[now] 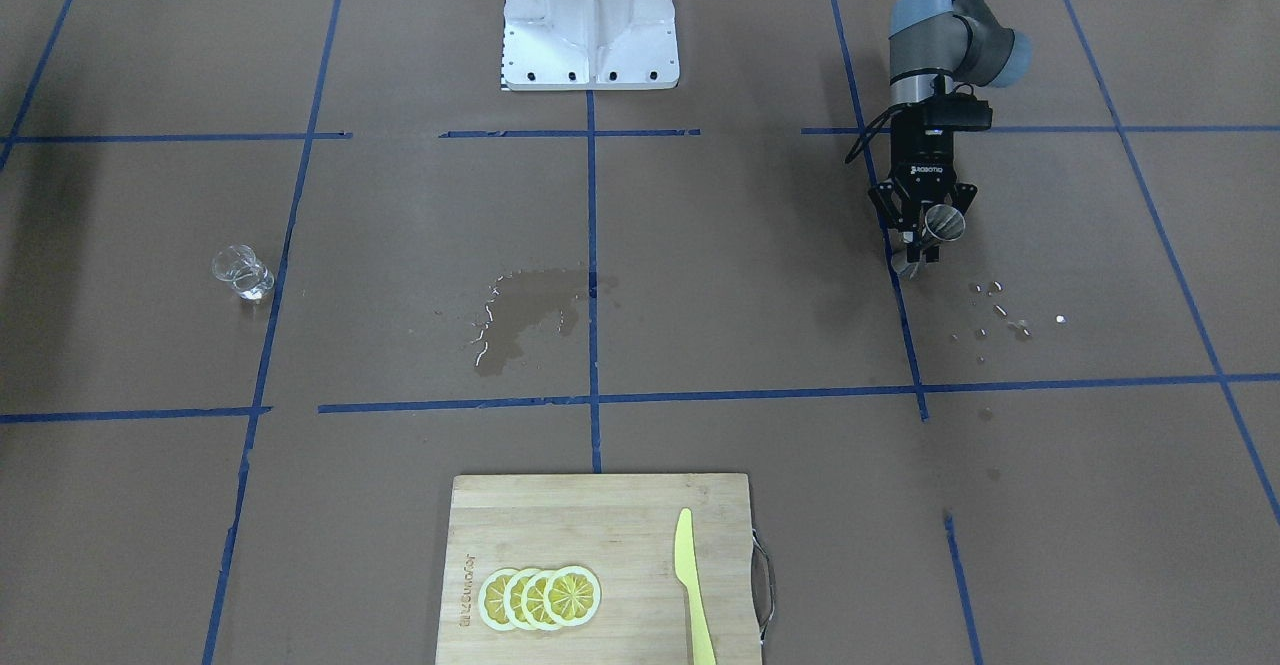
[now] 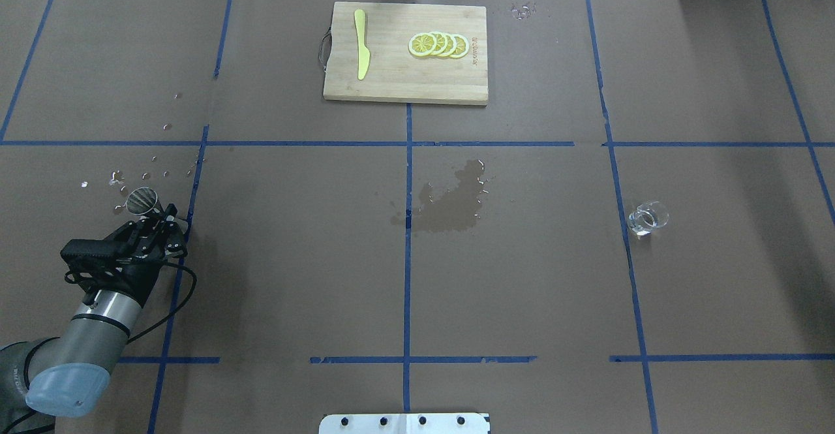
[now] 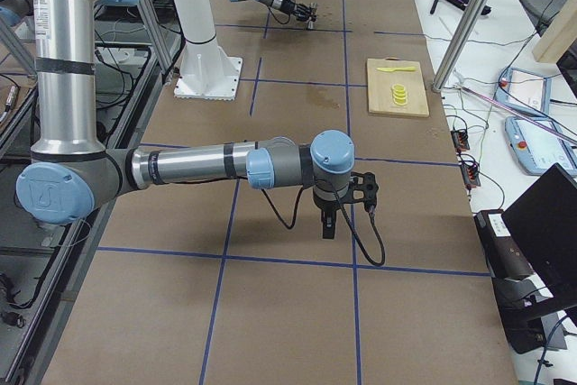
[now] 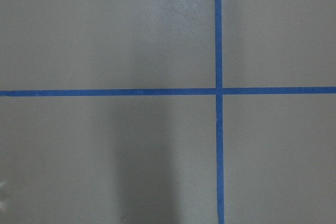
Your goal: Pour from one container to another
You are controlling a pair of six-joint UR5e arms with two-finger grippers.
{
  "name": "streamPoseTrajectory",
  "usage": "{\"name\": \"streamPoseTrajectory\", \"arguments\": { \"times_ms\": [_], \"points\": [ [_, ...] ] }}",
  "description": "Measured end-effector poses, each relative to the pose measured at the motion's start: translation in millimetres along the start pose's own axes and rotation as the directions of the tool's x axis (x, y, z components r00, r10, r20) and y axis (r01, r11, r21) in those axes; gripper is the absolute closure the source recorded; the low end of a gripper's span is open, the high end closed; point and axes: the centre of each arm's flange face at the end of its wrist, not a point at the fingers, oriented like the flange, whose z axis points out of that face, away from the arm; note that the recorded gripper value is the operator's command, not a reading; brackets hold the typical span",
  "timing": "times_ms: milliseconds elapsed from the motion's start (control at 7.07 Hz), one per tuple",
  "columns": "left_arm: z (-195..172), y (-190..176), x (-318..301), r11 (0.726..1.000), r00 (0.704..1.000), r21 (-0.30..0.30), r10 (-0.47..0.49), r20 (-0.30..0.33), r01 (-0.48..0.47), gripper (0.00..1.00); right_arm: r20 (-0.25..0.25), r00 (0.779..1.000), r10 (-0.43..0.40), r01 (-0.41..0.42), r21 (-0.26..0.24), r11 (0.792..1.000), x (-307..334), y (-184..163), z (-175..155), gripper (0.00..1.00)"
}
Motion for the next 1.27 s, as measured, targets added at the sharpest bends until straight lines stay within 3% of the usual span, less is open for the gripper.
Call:
{"name": "streamPoseTrajectory", "arguments": {
  "times_ms": [707,990,1272],
  "points": [
    [3,-42,101,0.997,0.992,0.063,-0.037,-0.118,0.044,1.0,0.059,0.993,-0.107,0.104,0.042,0.994,-49,1,-19,0.0],
    [3,-50,139,0.995,0.988,0.073,-0.05,-0.144,0.061,1.0,0.081,0.978,-0.191,0.186,0.065,0.98,-69,8,-6,0.0],
    [8,-50,179,0.994,0.985,0.076,-0.064,-0.159,0.077,1.0,0.129,0.975,-0.179,0.169,0.089,0.982,-109,20,21,0.0]
  ]
}}
